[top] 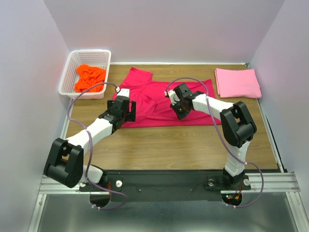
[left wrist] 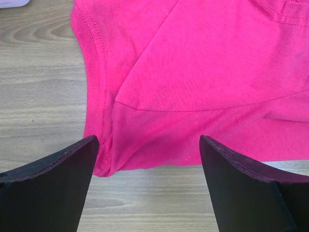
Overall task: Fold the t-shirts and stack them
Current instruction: Fold the tshirt
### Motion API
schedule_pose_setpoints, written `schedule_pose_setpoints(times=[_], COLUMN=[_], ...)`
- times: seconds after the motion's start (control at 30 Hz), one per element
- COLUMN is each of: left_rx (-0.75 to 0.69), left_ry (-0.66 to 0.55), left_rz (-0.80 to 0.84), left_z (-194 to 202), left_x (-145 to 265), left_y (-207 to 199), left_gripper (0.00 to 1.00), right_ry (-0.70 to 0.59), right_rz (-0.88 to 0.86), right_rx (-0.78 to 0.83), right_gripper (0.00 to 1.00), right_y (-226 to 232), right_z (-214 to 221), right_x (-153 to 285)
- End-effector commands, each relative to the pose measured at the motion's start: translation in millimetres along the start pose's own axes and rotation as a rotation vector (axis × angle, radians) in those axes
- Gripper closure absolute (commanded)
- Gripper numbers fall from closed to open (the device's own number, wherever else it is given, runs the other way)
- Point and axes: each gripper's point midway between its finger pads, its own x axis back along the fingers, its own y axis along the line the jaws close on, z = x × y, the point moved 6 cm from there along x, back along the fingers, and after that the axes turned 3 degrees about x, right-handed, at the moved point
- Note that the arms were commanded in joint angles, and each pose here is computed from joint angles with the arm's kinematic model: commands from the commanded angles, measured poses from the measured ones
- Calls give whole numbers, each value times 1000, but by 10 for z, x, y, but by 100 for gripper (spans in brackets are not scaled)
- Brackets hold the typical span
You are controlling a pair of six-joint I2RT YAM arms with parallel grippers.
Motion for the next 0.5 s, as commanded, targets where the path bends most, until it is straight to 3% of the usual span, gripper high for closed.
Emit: schedule_pose_setpoints(times=[0.0,0.47], left_rx=[18,19], left_ry=[-27,-25], left_rz=[-2,-4], left_z=[-76,-73], left_x=[30,20], left_y=[6,7], left_gripper=[3,3], right_ry=[-54,-58], right_rz=[18,171], right_rx=[25,40], right_gripper=[97,99], right_y=[-42,-251], right_z=[-196,-329], right_x=[90,162])
